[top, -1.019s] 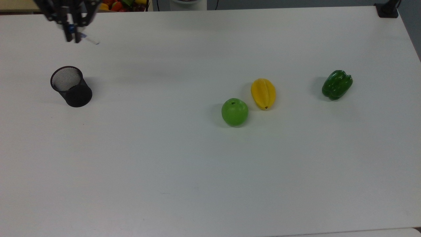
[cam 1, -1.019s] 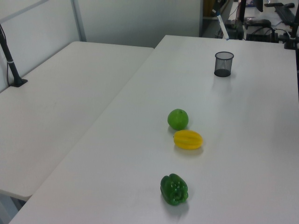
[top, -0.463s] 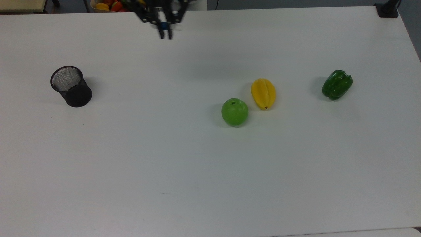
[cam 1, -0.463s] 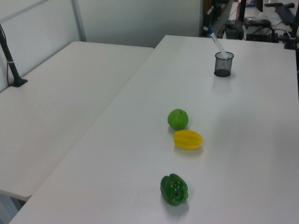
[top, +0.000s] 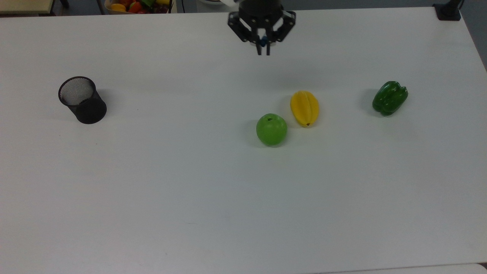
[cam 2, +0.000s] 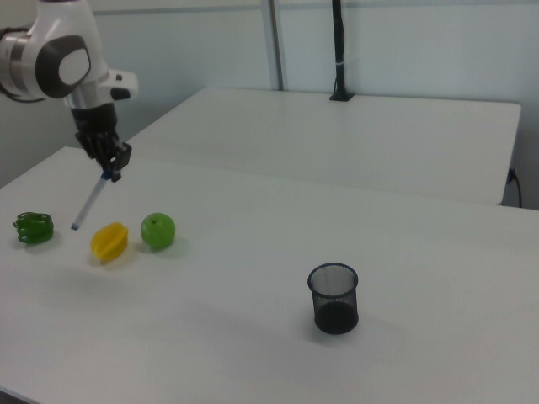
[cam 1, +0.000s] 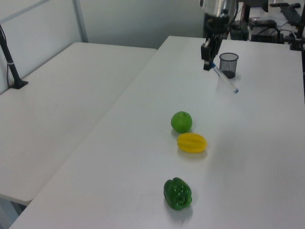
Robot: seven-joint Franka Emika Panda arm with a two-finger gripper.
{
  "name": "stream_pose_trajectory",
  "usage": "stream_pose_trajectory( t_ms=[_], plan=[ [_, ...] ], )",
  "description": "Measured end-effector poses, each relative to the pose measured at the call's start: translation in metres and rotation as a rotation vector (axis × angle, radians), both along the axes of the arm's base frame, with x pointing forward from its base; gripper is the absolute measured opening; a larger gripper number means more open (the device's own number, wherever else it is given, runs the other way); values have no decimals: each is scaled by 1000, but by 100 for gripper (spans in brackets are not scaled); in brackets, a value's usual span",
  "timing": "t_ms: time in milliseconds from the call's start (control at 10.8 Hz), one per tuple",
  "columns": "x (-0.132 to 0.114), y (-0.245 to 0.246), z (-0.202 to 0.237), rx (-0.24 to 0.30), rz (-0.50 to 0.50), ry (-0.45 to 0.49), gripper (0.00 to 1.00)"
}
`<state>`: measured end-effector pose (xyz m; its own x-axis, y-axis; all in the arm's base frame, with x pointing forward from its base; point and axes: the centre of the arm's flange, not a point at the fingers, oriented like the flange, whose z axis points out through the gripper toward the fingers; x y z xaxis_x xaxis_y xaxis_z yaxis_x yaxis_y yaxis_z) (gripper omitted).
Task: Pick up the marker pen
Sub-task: 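Carry the marker toward the yellow star fruit and lower it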
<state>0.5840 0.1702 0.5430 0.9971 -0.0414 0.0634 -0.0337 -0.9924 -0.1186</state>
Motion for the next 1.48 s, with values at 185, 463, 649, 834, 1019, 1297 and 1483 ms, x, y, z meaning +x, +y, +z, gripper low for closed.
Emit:
stream_pose_trajectory(
  t_ms=[185,463,649,834,1019,1297,1483],
  plan=[
    [-5,38,-38,-3,28,57,16],
    [-21,73,-100,-49,81,82,16],
    [-30,70,-140,-108,116,61,16],
    [-36,65,-169,-138,140,34,16],
    [-37,59,-195,-153,155,26,16],
    [-32,54,-212,-187,184,10,16],
    [-31,52,-224,-214,211,2,16]
  ],
)
